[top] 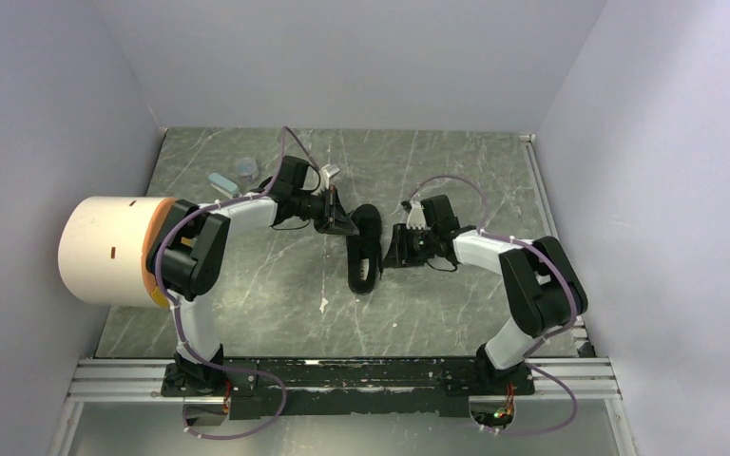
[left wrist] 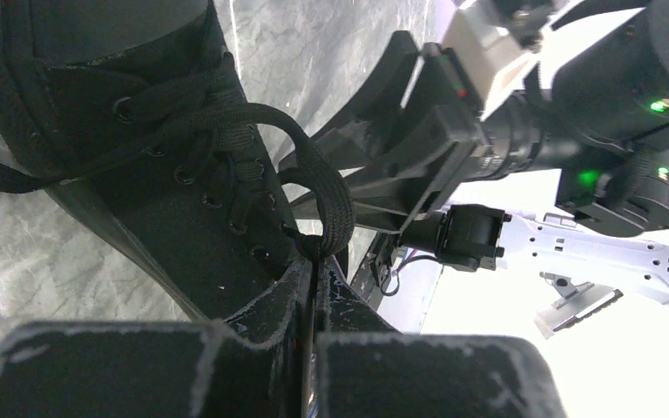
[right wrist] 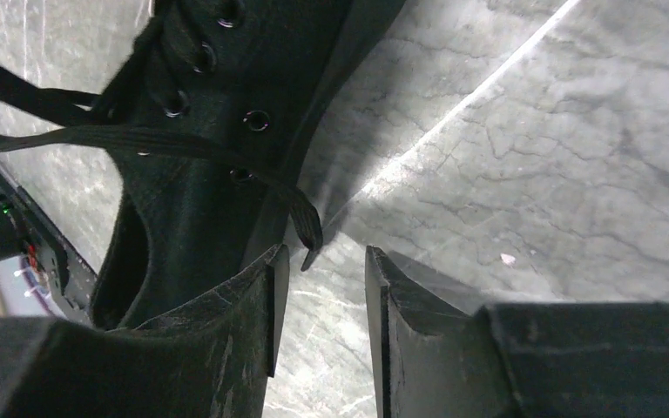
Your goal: Tie the shoes
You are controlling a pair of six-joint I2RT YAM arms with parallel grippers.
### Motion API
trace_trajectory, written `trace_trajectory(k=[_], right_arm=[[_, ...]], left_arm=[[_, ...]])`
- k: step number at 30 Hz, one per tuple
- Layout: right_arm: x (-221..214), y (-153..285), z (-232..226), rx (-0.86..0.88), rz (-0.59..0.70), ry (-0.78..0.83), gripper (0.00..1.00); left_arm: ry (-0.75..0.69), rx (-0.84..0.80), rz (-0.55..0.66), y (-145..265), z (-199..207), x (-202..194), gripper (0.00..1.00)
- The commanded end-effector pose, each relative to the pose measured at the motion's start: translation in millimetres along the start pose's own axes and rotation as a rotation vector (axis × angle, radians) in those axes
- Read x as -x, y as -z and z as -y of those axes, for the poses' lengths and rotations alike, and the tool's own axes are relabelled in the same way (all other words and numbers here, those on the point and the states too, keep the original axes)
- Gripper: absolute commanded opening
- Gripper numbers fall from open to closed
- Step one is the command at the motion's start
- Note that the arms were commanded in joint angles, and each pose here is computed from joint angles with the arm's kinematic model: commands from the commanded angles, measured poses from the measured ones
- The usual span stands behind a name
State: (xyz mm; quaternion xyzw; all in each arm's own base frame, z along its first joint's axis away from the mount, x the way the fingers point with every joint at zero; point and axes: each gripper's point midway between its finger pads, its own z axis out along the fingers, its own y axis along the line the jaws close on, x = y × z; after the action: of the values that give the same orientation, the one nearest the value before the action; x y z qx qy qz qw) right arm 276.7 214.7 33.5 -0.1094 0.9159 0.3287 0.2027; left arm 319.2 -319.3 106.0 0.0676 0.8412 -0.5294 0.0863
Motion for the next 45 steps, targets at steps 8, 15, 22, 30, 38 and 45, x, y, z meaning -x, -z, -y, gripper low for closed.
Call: trace_trajectory(k=[8, 15, 22, 30, 38, 45], right_arm=[[0.0, -32.3, -4.8, 0.154, 0.031, -0.007, 0.42], [4.6, -24.5, -14.3, 0.182, 0.050, -0.039, 0.04], [26.9, 7.2, -16.7, 0.110, 0.132, -0.063, 0.00], [89.3, 1.2, -45.8, 0.233, 0.240, -0.171, 0.00], [119.8, -9.5, -55.7, 0.298, 0.284, -0.233, 0.00], [109.4, -19.0, -55.1, 0.288, 0.254, -0.229, 0.00]], left_arm=[[0.002, -0.023, -0.013, -1.1, 0.5, -0.7, 0.05], [0.001, -0.014, -0.019, 0.1, 0.7, -1.7, 0.05], [-0.001, -0.013, -0.021, 0.6, 2.5, -0.4, 0.05], [0.001, -0.032, -0.019, 1.2, 6.0, -1.0, 0.05], [-0.007, -0.030, -0.027, 1.0, 5.3, -1.2, 0.05], [-0.004, -0.039, -0.025, 0.9, 6.1, -1.9, 0.05]])
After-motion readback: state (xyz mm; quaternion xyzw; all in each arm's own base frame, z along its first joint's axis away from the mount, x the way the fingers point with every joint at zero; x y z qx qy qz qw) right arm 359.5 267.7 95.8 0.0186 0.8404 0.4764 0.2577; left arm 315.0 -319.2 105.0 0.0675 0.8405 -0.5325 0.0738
